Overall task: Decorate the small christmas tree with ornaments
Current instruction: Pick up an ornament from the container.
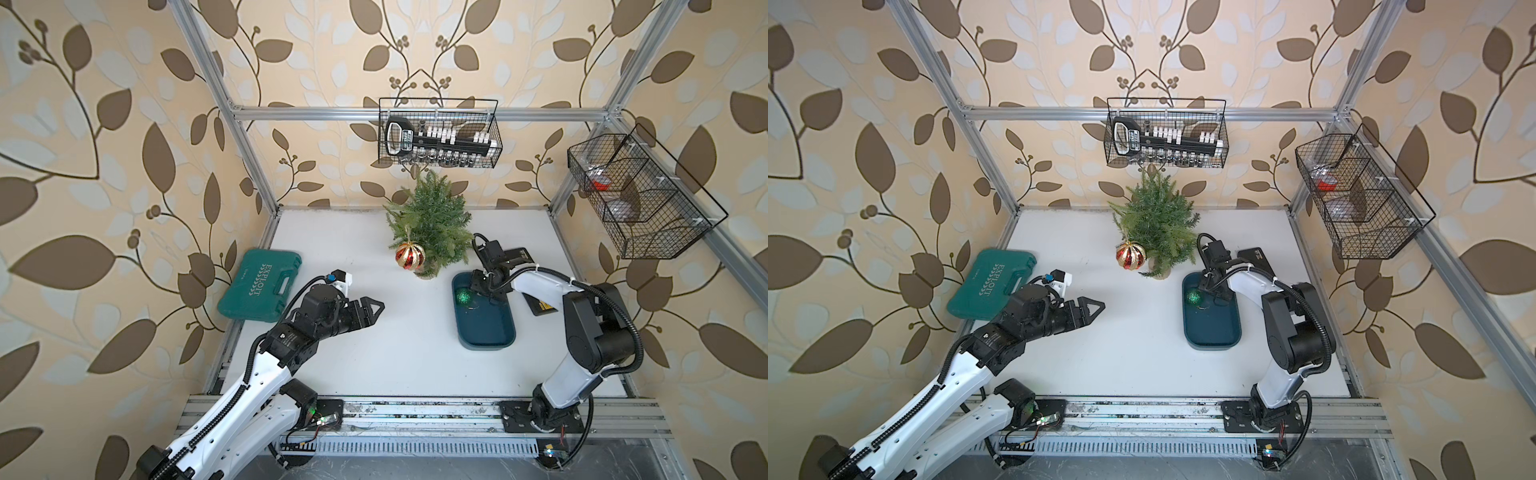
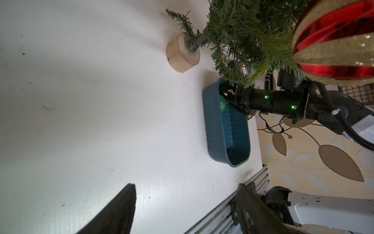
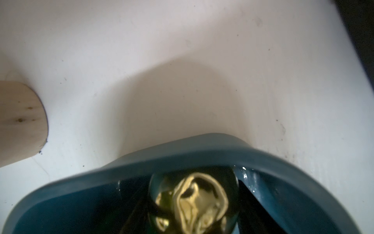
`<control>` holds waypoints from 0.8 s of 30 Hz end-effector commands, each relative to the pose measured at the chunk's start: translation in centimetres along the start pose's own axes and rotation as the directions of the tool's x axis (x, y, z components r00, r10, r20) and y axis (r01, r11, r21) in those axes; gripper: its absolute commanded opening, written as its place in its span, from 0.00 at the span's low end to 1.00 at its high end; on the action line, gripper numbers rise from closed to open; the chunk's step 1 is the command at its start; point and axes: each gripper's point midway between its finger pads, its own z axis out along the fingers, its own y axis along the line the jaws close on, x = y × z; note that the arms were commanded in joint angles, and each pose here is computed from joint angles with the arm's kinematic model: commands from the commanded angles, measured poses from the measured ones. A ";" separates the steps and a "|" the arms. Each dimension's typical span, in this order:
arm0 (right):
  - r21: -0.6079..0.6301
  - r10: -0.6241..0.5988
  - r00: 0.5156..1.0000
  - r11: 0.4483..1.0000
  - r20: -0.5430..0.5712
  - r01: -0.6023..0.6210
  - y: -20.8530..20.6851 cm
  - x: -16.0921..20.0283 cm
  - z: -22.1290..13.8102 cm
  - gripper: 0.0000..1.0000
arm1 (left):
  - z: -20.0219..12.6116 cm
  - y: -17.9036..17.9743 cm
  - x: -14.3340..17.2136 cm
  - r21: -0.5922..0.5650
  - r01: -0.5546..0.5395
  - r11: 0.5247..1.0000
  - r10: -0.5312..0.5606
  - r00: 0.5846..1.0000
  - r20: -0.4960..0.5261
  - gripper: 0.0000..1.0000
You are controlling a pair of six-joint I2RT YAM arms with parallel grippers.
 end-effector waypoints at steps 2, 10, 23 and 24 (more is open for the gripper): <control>-0.004 -0.018 1.000 1.000 0.018 0.018 0.3 -0.5 -0.3 0.57 | -0.1 -0.7 0.0 0.032 -0.011 0.999 0.010 1.000 0.006 0.79; -0.155 -0.026 0.999 0.987 0.038 0.031 1.4 0.5 -5.0 0.56 | -0.3 -1.5 -0.4 0.055 -0.019 0.998 0.019 1.000 0.004 0.78; -0.697 -0.045 0.996 0.712 0.072 0.083 5.5 2.3 -21.5 0.56 | -2.4 -6.2 -2.5 0.169 -0.076 0.983 0.071 0.997 0.036 0.78; -0.720 -0.057 0.996 0.688 0.070 0.090 5.9 2.5 -22.4 0.56 | -2.6 -6.5 -2.7 0.179 -0.080 0.981 0.074 0.996 0.040 0.78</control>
